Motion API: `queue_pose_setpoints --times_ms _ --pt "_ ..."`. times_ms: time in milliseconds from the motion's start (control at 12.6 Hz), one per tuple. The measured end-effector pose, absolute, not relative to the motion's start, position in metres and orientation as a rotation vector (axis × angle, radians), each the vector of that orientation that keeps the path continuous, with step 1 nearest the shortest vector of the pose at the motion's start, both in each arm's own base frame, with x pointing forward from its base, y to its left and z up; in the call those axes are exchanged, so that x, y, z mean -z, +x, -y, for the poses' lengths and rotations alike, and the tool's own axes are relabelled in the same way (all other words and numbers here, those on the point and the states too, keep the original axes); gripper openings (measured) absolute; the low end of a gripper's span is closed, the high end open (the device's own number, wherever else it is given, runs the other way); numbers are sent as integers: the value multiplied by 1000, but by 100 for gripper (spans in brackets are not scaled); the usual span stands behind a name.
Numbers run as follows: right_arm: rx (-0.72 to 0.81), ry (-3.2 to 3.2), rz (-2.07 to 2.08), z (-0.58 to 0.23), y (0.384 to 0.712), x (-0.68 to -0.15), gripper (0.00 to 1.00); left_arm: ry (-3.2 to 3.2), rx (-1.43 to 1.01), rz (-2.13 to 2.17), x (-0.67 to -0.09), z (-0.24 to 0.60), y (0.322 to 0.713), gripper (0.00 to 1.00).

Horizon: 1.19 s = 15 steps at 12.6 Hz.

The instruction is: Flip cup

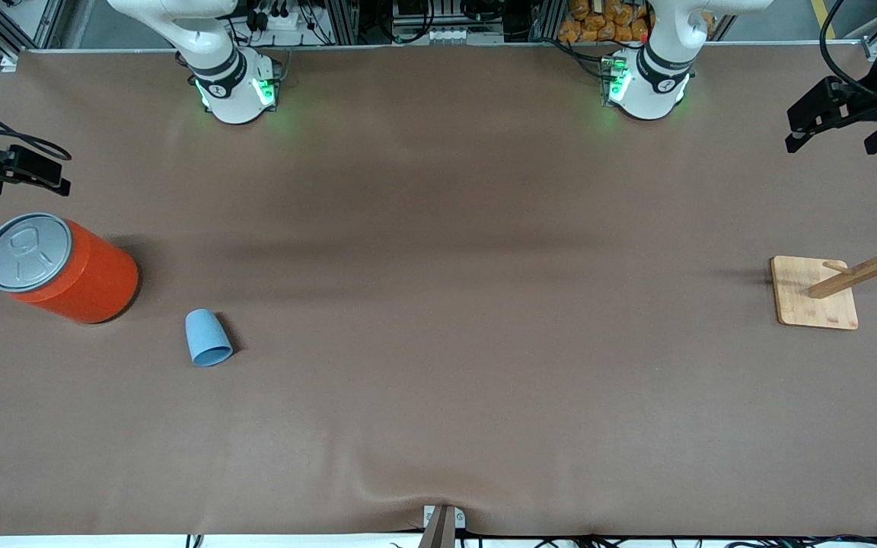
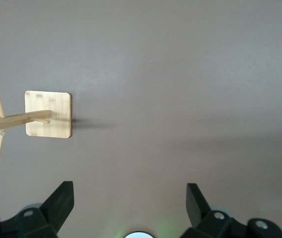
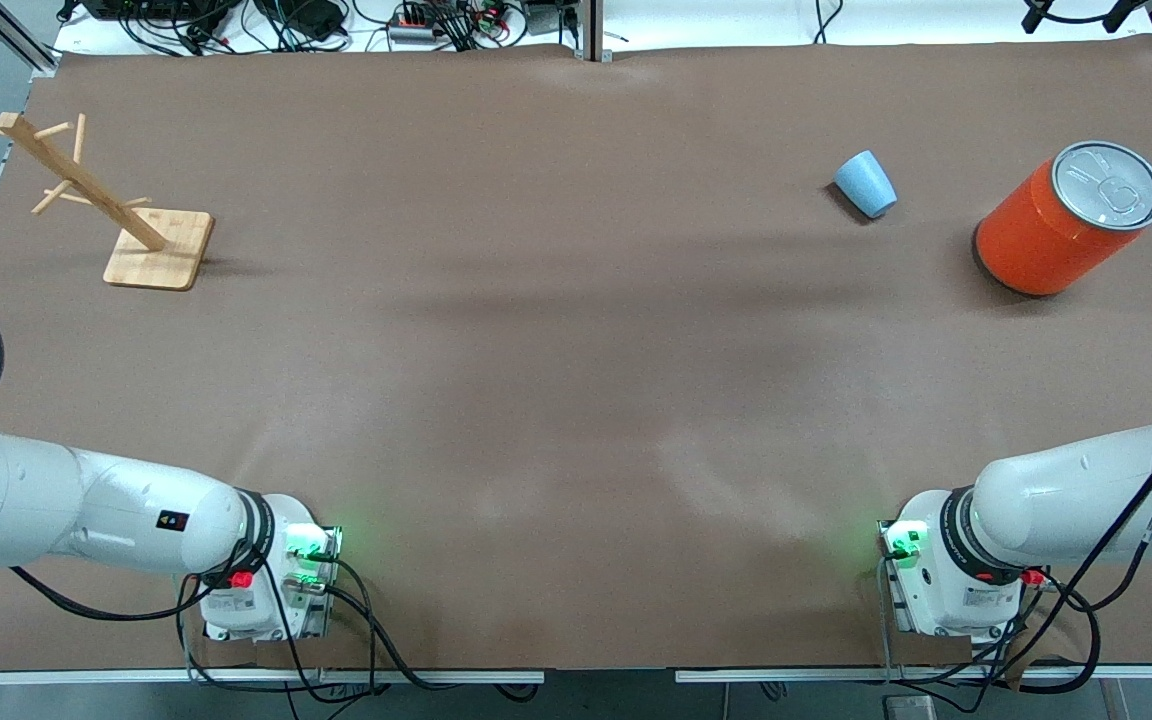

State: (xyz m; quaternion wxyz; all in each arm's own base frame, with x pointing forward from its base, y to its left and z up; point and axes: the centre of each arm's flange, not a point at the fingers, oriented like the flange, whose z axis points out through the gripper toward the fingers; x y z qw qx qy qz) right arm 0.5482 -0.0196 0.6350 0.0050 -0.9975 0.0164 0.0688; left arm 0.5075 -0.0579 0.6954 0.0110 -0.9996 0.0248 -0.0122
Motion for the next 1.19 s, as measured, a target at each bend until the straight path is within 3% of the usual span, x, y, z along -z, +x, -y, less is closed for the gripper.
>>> queue_pose_setpoints --times_ms 1190 --pt "-241 -3122 -45 17 556 -621 100 -3118 38 -114 -696 47 509 100"
